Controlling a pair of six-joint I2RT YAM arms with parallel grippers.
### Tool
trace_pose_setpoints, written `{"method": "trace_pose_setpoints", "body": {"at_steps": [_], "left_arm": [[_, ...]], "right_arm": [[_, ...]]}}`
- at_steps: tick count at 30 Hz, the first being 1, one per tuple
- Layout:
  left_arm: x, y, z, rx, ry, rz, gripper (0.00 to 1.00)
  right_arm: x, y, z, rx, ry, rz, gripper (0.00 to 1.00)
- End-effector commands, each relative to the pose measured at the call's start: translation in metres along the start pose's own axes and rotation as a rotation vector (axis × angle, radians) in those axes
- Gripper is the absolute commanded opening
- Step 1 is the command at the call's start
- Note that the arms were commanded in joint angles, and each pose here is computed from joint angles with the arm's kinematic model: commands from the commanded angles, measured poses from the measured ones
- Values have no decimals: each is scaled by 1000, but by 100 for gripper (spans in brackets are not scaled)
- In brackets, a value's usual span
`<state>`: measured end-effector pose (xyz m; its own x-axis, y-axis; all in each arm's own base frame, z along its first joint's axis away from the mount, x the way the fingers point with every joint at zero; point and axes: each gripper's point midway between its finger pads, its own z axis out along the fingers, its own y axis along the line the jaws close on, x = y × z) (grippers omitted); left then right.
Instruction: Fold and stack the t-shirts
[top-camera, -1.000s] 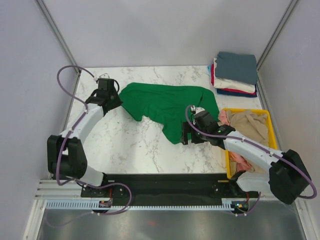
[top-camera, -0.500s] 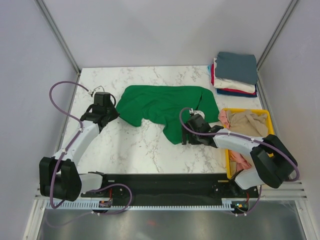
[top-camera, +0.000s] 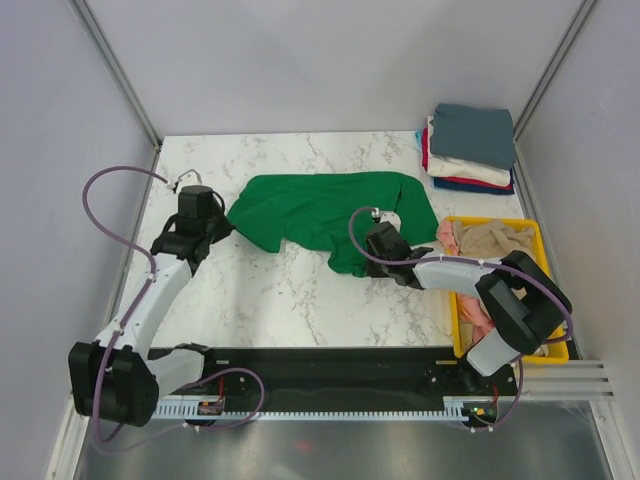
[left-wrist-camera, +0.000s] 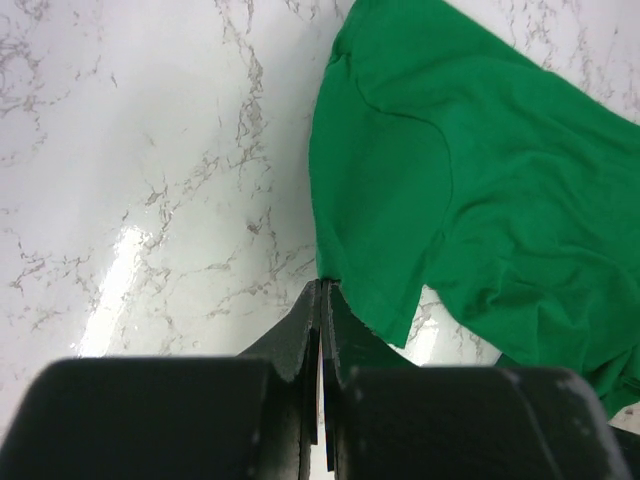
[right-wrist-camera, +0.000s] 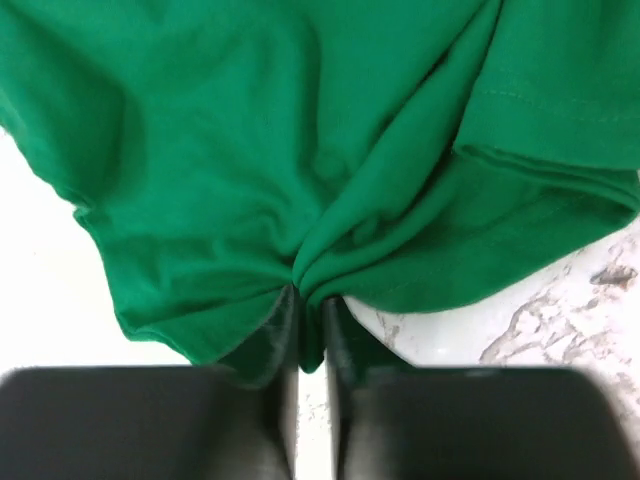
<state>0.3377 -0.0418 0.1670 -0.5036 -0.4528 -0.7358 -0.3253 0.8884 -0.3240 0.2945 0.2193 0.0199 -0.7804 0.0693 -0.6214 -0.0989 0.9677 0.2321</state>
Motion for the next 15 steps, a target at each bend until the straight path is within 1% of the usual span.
{"method": "trace_pose_setpoints", "body": {"at_steps": [1, 2, 3, 5, 6, 7, 8, 9, 10, 11, 15], "left_arm": [[-29, -6, -24, 27, -98, -26, 2], [-35, -7, -31, 28, -106, -16, 2], [-38, -7, -37, 30, -115, -9, 2], [-54, -8, -58, 40, -154, 3, 2], [-60, -9, -65, 44, -172, 9, 2], [-76, -13, -83, 66, -224, 4, 2], [-80, -11, -92, 65, -234, 24, 2], [-88, -12, -103, 74, -261, 30, 2], [-101, -16, -118, 93, -303, 29, 2], [-110, -14, -137, 103, -345, 41, 2], [-146, -9, -200, 133, -518, 44, 2]], "right_arm": [[18, -12, 2, 34, 62, -13, 9], [15, -11, -1, 31, 59, -17, 2], [10, -11, -10, 33, 52, -26, 0], [-18, -5, -32, 21, -18, -24, 0], [-21, -8, -43, 35, -12, -39, 0], [-38, -4, -56, 30, -50, -40, 0], [-56, 1, -77, 8, -104, -35, 0], [-68, 2, -95, 12, -120, -51, 0], [-78, 3, -109, 8, -145, -54, 0], [-95, 7, -135, -23, -202, -50, 0], [-131, 18, -219, -119, -294, -88, 0]]}}
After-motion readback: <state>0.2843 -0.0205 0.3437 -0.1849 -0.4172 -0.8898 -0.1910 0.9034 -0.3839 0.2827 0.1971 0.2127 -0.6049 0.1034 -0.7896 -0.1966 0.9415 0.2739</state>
